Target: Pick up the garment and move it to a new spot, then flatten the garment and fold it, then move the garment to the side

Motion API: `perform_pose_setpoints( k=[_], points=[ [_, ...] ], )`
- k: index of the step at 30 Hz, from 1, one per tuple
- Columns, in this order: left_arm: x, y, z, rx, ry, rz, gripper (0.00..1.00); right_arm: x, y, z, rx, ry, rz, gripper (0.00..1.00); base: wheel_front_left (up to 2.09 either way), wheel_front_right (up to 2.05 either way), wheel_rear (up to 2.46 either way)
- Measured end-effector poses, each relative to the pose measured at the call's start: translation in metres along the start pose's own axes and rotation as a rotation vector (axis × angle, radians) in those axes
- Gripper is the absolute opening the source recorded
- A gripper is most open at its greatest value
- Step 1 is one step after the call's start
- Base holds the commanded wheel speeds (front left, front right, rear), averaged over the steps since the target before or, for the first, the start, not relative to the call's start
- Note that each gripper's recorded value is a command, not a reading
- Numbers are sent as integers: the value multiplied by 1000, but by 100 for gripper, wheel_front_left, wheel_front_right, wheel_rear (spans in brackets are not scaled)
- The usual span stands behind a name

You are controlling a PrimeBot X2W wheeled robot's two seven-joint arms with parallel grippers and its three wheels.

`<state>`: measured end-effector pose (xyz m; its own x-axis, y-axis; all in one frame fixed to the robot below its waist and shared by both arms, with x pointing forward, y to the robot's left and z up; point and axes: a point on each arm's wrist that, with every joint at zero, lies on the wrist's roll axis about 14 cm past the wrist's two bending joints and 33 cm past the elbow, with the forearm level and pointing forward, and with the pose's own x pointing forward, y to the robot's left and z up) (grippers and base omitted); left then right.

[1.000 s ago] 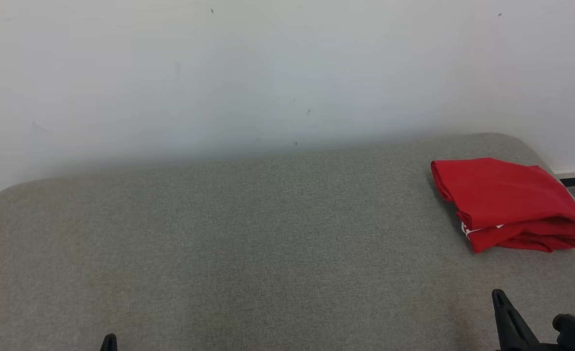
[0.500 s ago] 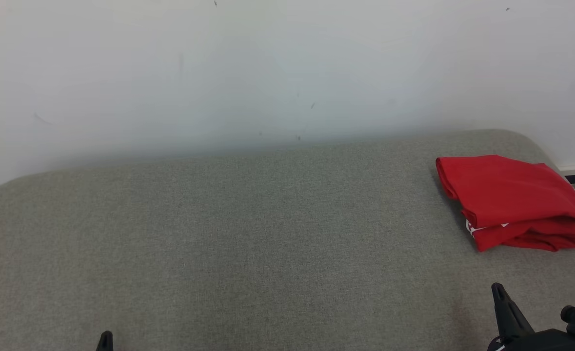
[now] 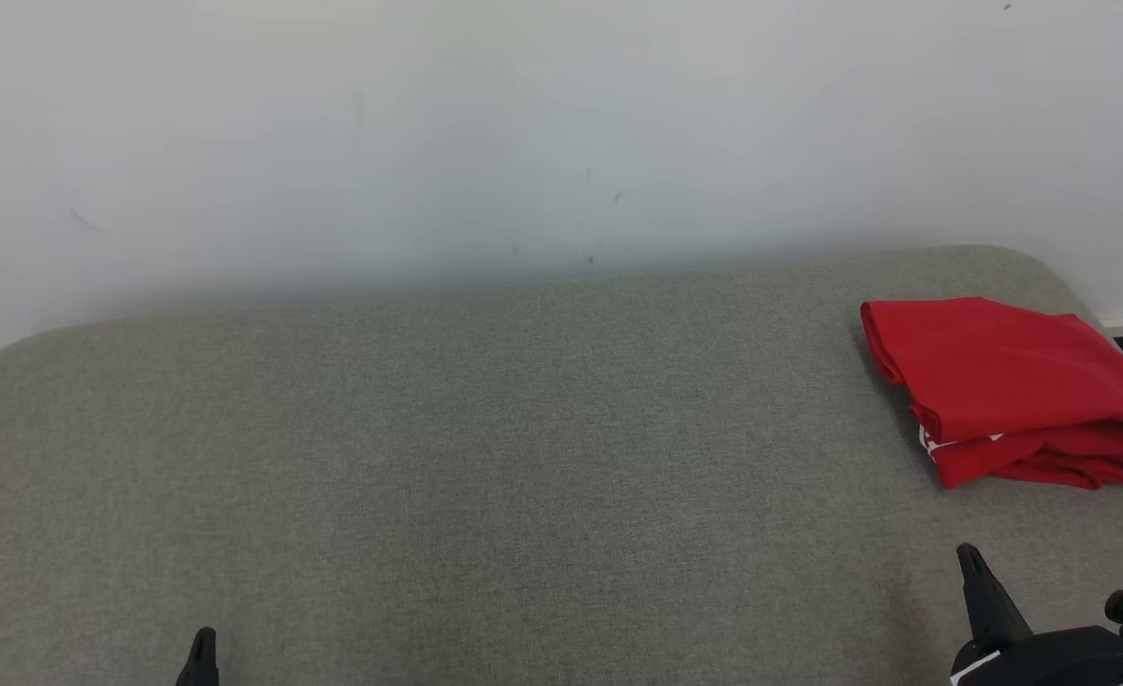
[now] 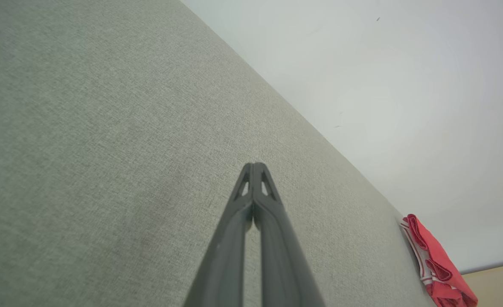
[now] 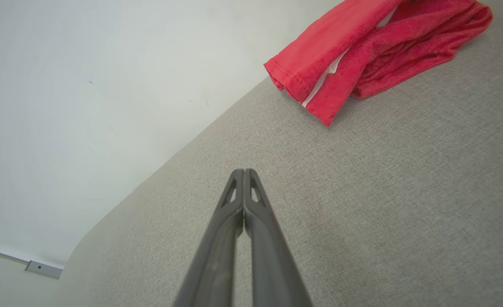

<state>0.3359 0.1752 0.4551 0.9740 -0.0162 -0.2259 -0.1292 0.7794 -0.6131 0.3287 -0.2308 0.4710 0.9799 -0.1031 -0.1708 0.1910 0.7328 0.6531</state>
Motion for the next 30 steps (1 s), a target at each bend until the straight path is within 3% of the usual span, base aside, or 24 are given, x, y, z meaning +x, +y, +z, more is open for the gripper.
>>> perform_pose_setpoints(
  k=[30],
  points=[
    [20,-3,12,-468,2,-40,0,23,14,-8,436,46,34,0,0,0,0]
  ],
)
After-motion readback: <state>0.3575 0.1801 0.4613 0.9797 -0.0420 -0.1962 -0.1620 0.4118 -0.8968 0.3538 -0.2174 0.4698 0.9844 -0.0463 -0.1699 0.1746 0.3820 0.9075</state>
